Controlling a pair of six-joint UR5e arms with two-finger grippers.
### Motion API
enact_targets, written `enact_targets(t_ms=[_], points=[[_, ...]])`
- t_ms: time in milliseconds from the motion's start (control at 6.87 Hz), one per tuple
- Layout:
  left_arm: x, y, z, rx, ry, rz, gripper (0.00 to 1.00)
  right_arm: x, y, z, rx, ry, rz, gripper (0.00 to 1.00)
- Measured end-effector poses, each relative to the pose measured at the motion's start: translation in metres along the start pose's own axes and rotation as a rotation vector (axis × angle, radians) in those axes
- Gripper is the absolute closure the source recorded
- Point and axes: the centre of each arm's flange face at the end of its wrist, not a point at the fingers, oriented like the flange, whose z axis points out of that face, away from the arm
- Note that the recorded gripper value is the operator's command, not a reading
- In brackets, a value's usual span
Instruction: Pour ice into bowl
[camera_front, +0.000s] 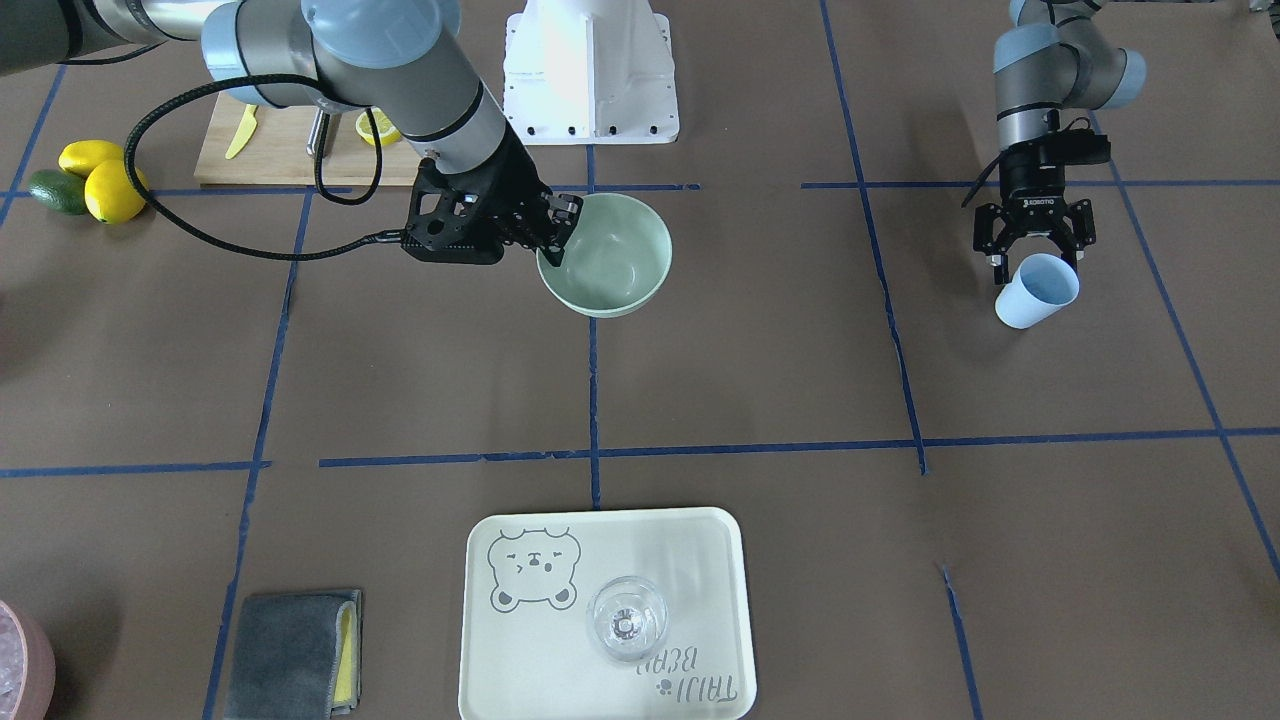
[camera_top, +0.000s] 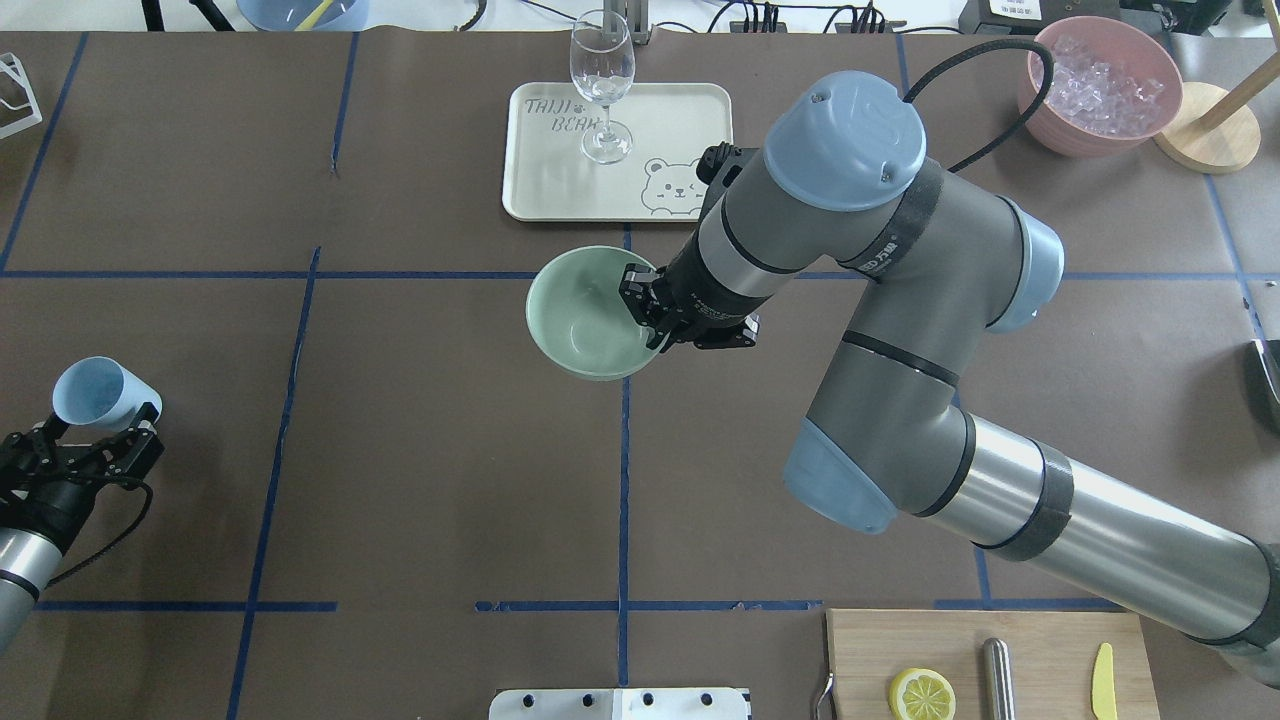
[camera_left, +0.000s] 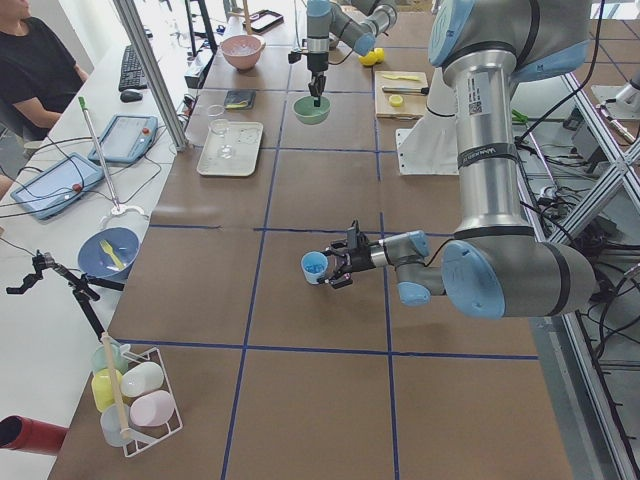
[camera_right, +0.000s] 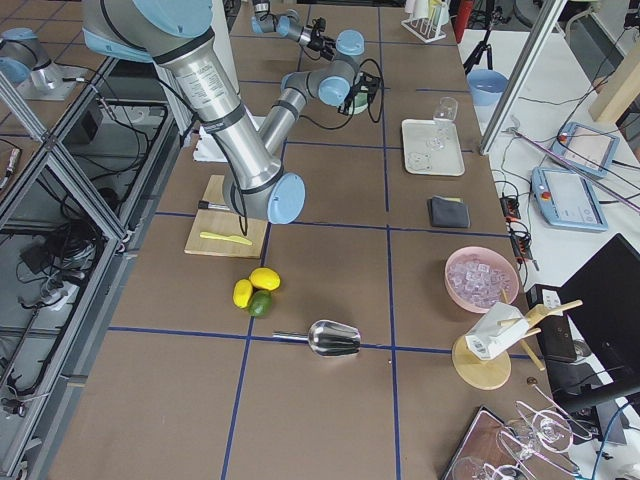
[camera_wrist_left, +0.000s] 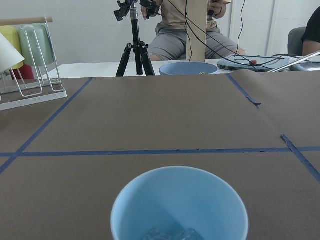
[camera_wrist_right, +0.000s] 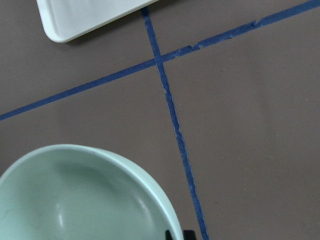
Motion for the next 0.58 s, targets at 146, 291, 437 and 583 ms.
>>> enact_targets(t_ms=[146,291,437,583], points=[[0.010,0.007,0.006,0.003,0.004,-0.008,0.00,-0.002,0.006,0.008,0.006,0.008,-0.006,1.00],[0.013,0.011,0.010,0.007,0.002,-0.011,0.00,-0.010,0.012,0.019,0.014,0.016,-0.014,1.00],[0.012,0.011,0.013,0.011,-0.003,-0.011,0.00,-0.020,0.017,0.029,0.018,0.021,-0.015,1.00],[0.008,0.010,0.017,0.017,-0.012,-0.008,0.00,-0.031,0.025,0.037,0.018,0.023,-0.010,1.00]])
